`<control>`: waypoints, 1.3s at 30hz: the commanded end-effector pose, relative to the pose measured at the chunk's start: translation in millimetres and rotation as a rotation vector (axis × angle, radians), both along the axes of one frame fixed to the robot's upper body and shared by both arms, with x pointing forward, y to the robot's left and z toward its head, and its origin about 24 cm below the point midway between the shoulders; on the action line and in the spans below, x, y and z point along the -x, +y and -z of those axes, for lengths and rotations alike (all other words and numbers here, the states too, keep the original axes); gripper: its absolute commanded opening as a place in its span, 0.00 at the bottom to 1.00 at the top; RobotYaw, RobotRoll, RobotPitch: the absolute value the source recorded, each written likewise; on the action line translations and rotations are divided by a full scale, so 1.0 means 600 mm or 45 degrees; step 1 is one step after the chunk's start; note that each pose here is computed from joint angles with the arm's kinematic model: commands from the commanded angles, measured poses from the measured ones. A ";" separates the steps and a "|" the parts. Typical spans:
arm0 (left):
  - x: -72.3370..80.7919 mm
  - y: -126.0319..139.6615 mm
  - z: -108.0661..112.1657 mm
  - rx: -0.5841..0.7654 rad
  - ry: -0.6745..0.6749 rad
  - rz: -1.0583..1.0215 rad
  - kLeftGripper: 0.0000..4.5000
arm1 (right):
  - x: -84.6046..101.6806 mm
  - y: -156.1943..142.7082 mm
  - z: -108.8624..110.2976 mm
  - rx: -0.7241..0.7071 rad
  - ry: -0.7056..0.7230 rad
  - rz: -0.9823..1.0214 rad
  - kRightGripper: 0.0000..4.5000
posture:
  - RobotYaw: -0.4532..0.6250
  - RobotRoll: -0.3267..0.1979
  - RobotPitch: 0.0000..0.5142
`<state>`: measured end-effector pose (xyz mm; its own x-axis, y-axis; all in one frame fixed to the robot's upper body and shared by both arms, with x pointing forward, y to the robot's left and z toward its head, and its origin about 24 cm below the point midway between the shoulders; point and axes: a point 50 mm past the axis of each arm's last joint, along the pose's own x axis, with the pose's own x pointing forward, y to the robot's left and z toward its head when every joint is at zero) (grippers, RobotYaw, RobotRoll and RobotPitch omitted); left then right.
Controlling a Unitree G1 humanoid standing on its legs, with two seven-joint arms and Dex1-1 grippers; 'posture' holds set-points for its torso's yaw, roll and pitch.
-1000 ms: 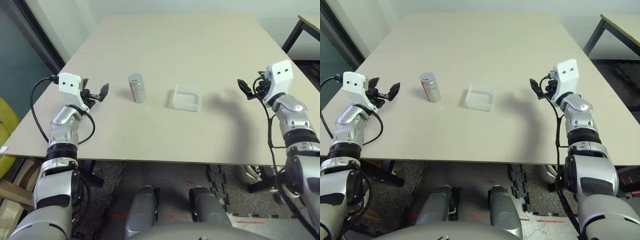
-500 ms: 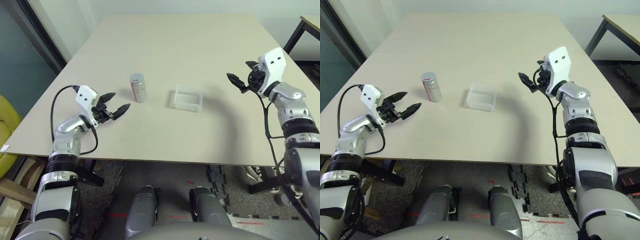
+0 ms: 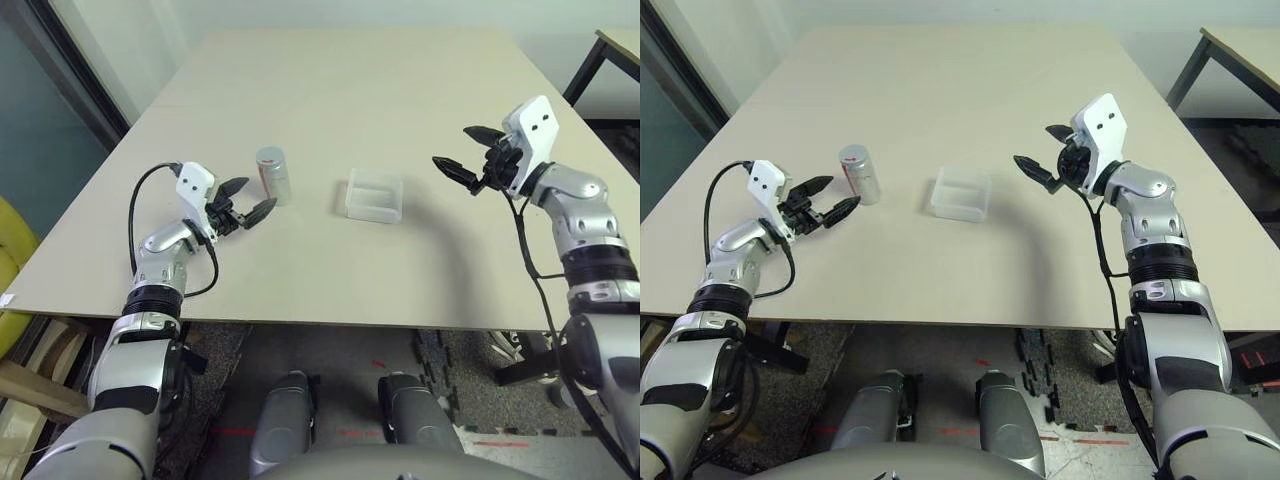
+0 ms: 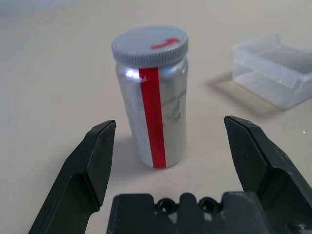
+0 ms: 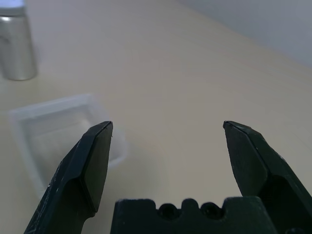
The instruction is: Pour the medicine from the bottle into the box.
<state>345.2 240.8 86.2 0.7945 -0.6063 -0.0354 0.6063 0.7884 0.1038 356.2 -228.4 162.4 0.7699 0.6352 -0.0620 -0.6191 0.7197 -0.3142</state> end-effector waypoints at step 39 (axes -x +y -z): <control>-0.040 -0.045 -0.003 -0.006 0.017 -0.071 0.99 | 0.044 0.027 0.006 -0.036 0.111 -0.113 1.00 | 0.27 0.62 0.16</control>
<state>368.3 215.4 88.9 0.8281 -0.5595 -0.0364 0.5602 0.8229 0.0949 332.4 -209.9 155.5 0.6968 0.7069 -0.1217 -0.7120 0.6610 -0.2369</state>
